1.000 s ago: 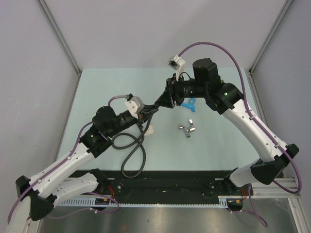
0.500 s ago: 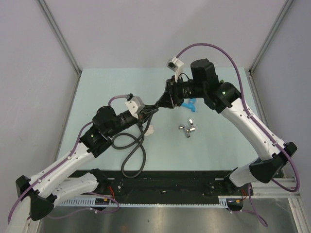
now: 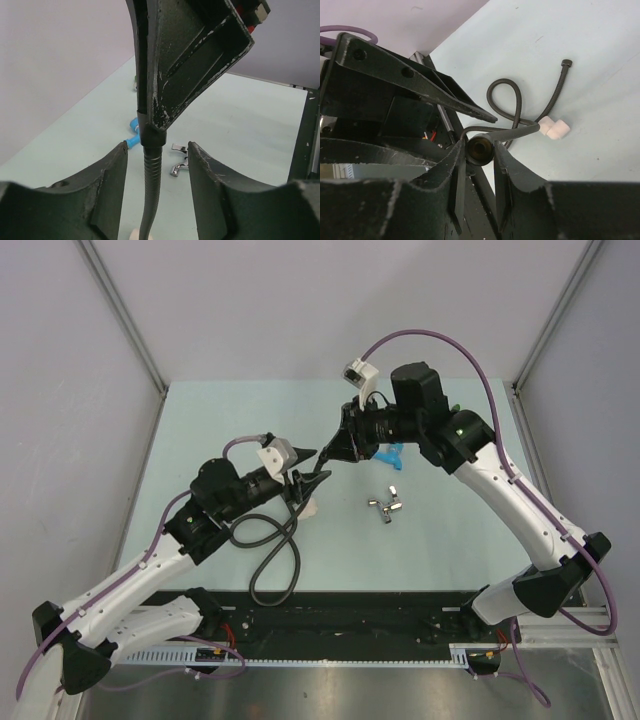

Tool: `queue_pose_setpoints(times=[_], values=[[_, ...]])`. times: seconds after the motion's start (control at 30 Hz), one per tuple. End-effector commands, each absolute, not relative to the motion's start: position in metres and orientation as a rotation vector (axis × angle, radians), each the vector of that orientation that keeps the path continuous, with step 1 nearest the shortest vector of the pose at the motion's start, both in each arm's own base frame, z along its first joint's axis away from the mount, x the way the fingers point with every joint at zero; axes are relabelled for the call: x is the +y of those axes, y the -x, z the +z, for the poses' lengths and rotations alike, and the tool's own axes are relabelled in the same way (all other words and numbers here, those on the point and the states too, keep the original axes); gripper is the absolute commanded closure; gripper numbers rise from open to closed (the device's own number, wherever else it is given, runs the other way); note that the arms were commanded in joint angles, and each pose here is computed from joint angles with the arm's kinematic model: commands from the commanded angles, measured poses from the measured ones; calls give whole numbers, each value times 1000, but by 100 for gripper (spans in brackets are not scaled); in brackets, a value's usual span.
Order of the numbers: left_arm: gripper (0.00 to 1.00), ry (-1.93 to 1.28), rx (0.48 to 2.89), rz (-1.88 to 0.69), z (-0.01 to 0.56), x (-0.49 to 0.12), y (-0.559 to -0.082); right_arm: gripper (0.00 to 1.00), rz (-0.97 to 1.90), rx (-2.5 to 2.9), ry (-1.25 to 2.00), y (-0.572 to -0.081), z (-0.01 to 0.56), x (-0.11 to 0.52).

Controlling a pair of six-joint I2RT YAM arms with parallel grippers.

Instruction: Install the water faucets

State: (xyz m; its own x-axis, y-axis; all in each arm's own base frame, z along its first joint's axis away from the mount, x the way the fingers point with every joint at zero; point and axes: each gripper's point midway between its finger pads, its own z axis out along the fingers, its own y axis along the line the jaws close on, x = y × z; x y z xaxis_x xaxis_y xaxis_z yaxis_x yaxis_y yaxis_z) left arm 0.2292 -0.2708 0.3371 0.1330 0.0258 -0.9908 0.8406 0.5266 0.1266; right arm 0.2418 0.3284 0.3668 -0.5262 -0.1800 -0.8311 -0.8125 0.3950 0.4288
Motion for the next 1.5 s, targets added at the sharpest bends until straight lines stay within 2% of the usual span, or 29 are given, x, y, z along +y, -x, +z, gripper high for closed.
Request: queue_pose_setpoints(times=[0.0,0.17,0.37,0.53,0.57,0.7,0.73,0.77,0.87,0.93,0.97,1.1,1.13,1.17,1.23,1.33,1.47], values=[[42,-841,1166,-686,379,-269,-224,100,1114,1855,863,-238,393,327],[43,-831,1146,-691,384,-272,-226,100,1113,1853,870,-237,392,329],[54,-830,1150,-688,382,-275,-230,100,1116,1848,879,-234,393,333],[68,-827,1151,-681,382,-275,-232,100,1120,1846,882,-232,394,334],[76,-827,1149,-681,382,-275,-232,100,1121,1847,884,-232,393,335],[91,-820,1154,-678,381,-275,-233,98,1115,1850,880,-234,393,335],[94,-815,1160,-676,380,-274,-234,92,1113,1846,874,-235,394,334],[99,-804,1171,-669,378,-273,-236,80,1105,1846,864,-236,395,332],[100,-777,1184,-664,376,-270,-238,74,1095,1833,847,-240,399,327],[100,-748,1192,-655,375,-266,-240,65,1090,1835,839,-242,399,325],[100,-738,1193,-652,373,-265,-241,54,1086,1832,828,-243,401,321],[100,-689,1200,-650,368,-258,-242,29,1090,1768,751,-251,415,306],[100,-670,1212,-651,364,-256,-243,21,1102,1790,721,-255,404,301],[100,-654,1217,-649,362,-254,-244,16,1133,1709,666,-257,424,290],[100,-614,1228,-653,357,-248,-244,1,1182,1741,578,-263,402,276],[99,-552,1242,-669,348,-241,-243,0,1226,1694,493,-273,405,248],[100,-466,1272,-733,333,-234,-239,0,1022,1924,338,-296,350,211]])
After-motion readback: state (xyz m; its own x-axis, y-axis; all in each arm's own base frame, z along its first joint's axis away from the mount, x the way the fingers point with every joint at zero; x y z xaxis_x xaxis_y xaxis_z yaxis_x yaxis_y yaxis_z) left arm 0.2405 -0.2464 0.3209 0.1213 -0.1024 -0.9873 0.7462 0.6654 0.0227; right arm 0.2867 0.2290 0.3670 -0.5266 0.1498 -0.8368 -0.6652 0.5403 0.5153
